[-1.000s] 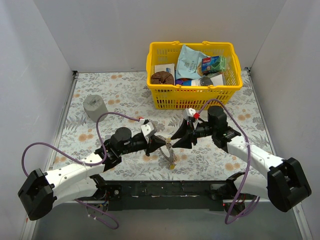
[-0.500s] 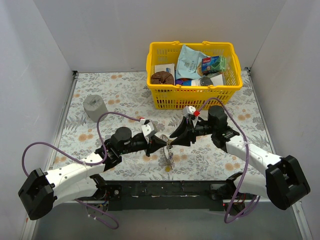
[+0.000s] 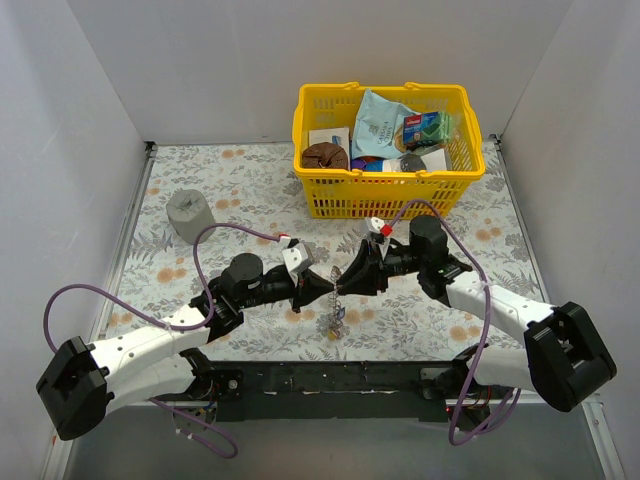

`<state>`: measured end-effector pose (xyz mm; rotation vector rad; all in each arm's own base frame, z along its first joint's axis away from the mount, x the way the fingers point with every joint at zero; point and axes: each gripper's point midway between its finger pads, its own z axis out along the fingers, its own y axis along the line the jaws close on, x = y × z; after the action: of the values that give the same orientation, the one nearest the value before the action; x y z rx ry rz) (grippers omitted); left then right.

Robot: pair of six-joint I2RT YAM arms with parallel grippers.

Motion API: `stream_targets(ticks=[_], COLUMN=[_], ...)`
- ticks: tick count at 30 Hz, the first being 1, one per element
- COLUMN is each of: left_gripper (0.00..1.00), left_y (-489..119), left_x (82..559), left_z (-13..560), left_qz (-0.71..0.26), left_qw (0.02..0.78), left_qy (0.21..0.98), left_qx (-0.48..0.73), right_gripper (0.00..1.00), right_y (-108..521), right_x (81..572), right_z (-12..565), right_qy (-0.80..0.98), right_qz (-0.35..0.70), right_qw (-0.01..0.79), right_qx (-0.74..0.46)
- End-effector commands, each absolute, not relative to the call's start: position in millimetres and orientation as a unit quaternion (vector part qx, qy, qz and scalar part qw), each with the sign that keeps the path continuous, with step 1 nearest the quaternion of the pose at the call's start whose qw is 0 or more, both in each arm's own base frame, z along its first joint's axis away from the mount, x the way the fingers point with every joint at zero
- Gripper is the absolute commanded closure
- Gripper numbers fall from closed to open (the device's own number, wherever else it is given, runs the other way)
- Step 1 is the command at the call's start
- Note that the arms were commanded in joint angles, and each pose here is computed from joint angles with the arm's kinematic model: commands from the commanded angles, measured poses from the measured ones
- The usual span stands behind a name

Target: Put the keys on the keyring

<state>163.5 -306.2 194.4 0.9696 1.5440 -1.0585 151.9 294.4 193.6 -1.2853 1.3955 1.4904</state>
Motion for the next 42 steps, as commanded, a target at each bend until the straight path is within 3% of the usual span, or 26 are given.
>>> stream_targets(ticks=[1,3,4,6,12,13,14,17,24,31,35,42], left_gripper=[1.00,1.00,1.00,1.00,1.00,0.98,0.85,0.71,0.58,0.57,0.48,0.39], left_y=[-311,-310,-310,-310,-309,-308,-308,-309,-314,-323,-323,-323], left_x=[164,164,164,164,167,168,169,170,170,174,183,178], left_z=[243,244,244,244,240,237,235,226,203,180,176,186], left_qz=[-0.456,-0.455,-0.455,-0.454,-0.447,-0.444,-0.440,-0.431,-0.416,-0.411,-0.397,-0.405], left_qw=[0.540,0.542,0.542,0.542,0.539,0.534,0.532,0.518,0.478,0.447,0.470,0.514], left_qy=[0.587,0.587,0.587,0.588,0.599,0.606,0.610,0.623,0.645,0.661,0.657,0.602], left_qx=[0.395,0.393,0.393,0.392,0.388,0.388,0.389,0.397,0.427,0.440,0.436,0.458], right_gripper=[0.70,0.75,0.90,0.99,0.99,0.99,0.99,0.99,0.99,0.99,0.99,0.99], right_y=[297,298,298,299,299,299,300,298,283,272,265,262], right_x=[151,152,153,154,158,162,164,172,179,184,185,178], right_z=[196,195,195,195,192,196,194,187,167,154,147,146], right_qy=[0.531,0.534,0.536,0.539,0.555,0.550,0.554,0.581,0.648,0.701,0.721,0.719], right_qz=[0.582,0.583,0.584,0.584,0.573,0.564,0.559,0.533,0.472,0.420,0.392,0.389], right_qw=[0.358,0.356,0.354,0.353,0.352,0.362,0.363,0.358,0.332,0.317,0.310,0.300], right_qx=[-0.501,-0.498,-0.497,-0.494,-0.489,-0.498,-0.499,-0.501,-0.497,-0.481,-0.479,-0.492])
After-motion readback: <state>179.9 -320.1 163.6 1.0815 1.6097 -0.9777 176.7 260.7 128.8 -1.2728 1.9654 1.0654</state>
